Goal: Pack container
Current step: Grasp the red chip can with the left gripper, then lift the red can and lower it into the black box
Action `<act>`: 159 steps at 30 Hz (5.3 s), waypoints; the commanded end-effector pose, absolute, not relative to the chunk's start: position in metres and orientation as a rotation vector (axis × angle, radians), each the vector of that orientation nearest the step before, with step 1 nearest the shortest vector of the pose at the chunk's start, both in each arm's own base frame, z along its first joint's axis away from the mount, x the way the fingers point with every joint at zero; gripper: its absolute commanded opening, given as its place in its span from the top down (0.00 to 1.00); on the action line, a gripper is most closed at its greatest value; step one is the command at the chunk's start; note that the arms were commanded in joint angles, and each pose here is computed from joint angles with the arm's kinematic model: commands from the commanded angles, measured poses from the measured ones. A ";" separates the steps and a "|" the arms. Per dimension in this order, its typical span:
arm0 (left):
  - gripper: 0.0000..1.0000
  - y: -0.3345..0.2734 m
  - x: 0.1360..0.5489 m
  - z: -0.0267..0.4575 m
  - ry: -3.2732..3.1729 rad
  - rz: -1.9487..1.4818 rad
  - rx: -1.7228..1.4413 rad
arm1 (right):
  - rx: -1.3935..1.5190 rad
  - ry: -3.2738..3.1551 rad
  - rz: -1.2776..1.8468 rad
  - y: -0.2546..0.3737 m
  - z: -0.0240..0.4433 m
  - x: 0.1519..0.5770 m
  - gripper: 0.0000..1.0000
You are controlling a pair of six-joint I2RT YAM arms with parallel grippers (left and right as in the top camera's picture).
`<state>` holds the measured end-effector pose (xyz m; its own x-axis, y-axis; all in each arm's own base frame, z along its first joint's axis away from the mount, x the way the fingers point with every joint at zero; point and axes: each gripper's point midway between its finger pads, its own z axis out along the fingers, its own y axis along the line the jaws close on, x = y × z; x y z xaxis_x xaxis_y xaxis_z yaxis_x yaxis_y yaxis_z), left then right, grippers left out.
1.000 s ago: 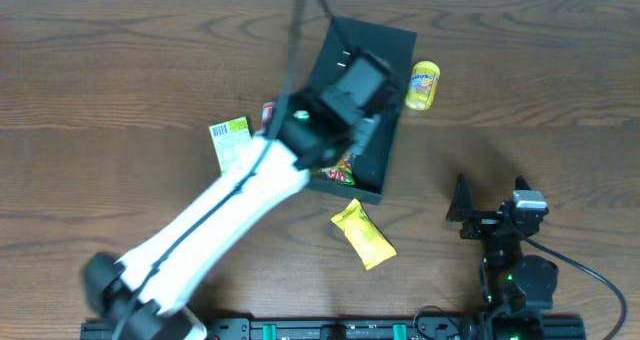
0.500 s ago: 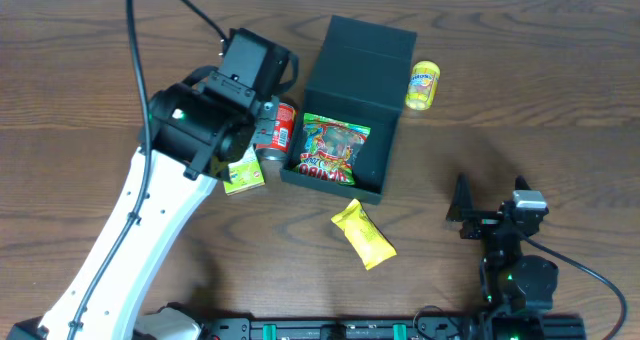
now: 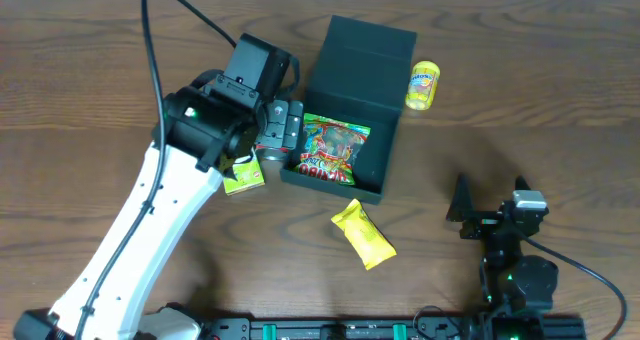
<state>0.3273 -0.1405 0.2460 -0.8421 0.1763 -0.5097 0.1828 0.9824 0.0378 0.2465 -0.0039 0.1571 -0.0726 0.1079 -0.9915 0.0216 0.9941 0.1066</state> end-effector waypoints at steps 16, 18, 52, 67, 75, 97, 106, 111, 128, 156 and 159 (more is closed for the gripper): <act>0.07 -0.138 0.393 0.103 2.780 0.109 0.435 | 0.100 1.645 0.089 -0.001 0.156 0.246 0.01; 0.07 -0.136 0.395 0.093 2.801 0.108 0.428 | 0.100 1.644 0.089 -0.001 0.156 0.246 0.01; 0.04 -0.154 0.379 0.025 2.976 -0.121 0.451 | 0.100 1.645 0.089 -0.001 0.156 0.246 0.01; 0.00 -0.159 0.378 0.021 2.969 -0.164 0.447 | 0.100 1.644 0.089 -0.001 0.156 0.246 0.01; 0.17 -0.160 0.378 0.021 2.972 -0.166 0.420 | 0.100 1.644 0.089 -0.001 0.156 0.246 0.01; 0.41 -0.159 0.376 0.029 2.969 -0.164 0.424 | 0.100 1.644 0.089 -0.001 0.156 0.246 0.01; 0.41 -0.158 0.376 0.071 2.890 -0.177 0.417 | 0.100 1.644 0.089 -0.001 0.156 0.246 0.01; 0.41 -0.158 0.373 0.112 2.809 -0.207 0.381 | 0.100 1.645 0.089 -0.001 0.156 0.246 0.01; 0.44 -0.267 0.310 0.165 2.673 -0.395 0.488 | 0.100 1.644 0.089 -0.001 0.156 0.246 0.01; 0.43 -0.342 0.300 0.092 2.696 -0.339 0.486 | 0.100 1.644 0.089 -0.001 0.156 0.246 0.01; 0.43 -0.341 0.300 0.090 2.710 -0.343 0.446 | 0.100 1.645 0.089 -0.001 0.156 0.246 0.01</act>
